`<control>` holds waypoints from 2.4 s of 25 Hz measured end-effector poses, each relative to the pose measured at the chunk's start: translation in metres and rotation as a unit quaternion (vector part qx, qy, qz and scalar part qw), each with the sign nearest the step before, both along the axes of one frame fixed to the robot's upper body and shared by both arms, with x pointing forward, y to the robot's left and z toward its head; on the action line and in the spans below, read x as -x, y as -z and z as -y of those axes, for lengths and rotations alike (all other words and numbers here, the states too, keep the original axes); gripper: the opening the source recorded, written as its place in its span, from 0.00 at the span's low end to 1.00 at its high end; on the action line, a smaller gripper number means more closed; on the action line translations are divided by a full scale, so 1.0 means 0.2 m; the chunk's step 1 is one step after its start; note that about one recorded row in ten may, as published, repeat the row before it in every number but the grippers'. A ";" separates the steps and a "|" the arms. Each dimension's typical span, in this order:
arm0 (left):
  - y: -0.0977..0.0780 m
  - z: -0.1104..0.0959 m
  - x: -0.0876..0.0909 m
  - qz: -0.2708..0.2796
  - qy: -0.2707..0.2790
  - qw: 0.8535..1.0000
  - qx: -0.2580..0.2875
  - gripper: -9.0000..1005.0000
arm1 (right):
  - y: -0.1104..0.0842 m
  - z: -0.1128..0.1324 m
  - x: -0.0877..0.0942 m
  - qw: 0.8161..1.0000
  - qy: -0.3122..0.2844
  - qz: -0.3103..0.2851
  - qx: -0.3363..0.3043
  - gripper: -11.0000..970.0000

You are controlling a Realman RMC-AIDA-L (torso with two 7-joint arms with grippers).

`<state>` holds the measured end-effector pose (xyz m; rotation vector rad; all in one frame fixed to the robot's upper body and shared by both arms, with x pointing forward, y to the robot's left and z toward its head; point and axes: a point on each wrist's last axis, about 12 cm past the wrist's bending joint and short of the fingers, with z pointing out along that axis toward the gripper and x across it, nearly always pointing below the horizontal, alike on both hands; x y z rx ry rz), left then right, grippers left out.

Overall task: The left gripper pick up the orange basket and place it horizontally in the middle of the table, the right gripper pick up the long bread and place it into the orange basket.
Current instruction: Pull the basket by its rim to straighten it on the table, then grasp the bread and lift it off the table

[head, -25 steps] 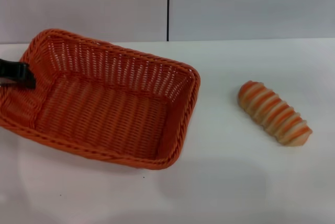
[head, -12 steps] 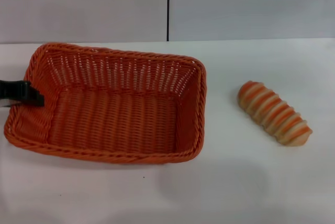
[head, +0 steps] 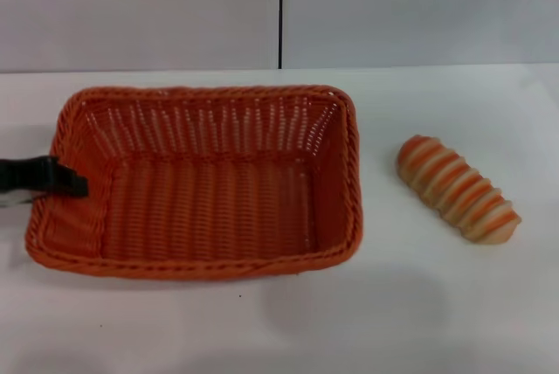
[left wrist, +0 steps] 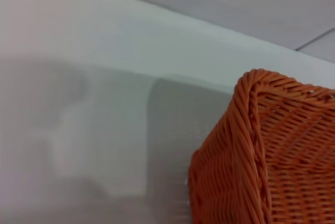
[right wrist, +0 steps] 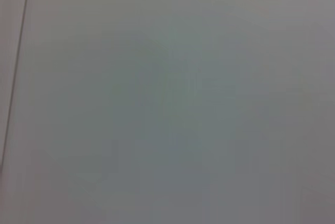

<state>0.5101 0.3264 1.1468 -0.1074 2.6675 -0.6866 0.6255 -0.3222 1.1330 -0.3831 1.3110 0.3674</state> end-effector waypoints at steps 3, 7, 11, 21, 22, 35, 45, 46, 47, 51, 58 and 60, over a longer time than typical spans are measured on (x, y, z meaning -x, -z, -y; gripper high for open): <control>0.06 0.03 0.04 -0.003 -0.001 0.999 0.033 0.18 | 0.00 -0.01 -0.01 1.000 -0.003 0.001 0.000 0.75; 0.08 0.03 0.07 0.001 -0.009 0.999 0.050 0.19 | -0.01 -0.02 -0.01 1.000 -0.005 0.001 0.001 0.75; 0.09 0.02 0.08 0.005 -0.012 0.999 0.051 0.21 | -0.01 -0.02 -0.01 1.000 -0.006 0.003 0.003 0.75; 0.08 0.03 0.07 0.003 0.006 0.999 0.031 0.25 | 0.01 0.00 0.01 1.000 0.002 0.000 -0.002 0.75; 0.08 0.03 0.07 0.001 0.006 1.000 0.031 0.25 | 0.01 0.01 0.01 1.000 0.002 -0.001 -0.002 0.75; 0.18 0.00 0.06 -0.064 0.028 0.994 0.087 0.34 | 0.02 0.00 0.02 1.000 0.006 0.001 -0.012 0.75; 0.05 -0.15 0.05 0.016 0.001 0.990 0.139 0.66 | 0.03 -0.02 0.03 1.000 0.006 0.004 -0.013 0.75; 0.03 -0.17 0.05 0.026 -0.004 0.990 0.141 0.66 | 0.03 -0.02 0.03 1.000 0.007 0.005 -0.013 0.75; 0.02 -0.20 0.05 0.038 -0.010 0.989 0.142 0.66 | 0.03 -0.02 0.03 1.000 0.007 0.006 -0.013 0.75; -0.04 -0.30 0.06 0.083 -0.027 0.986 0.143 0.66 | 0.01 0.02 0.04 1.000 -0.006 -0.004 -0.016 0.75; -0.15 -0.55 0.13 0.285 -0.042 0.942 0.172 0.66 | -0.16 0.16 0.08 0.990 -0.063 -0.126 0.022 0.75; -0.13 -0.59 0.17 0.351 -0.040 0.917 0.182 0.66 | -0.23 0.19 0.11 0.982 -0.066 -0.176 0.036 0.75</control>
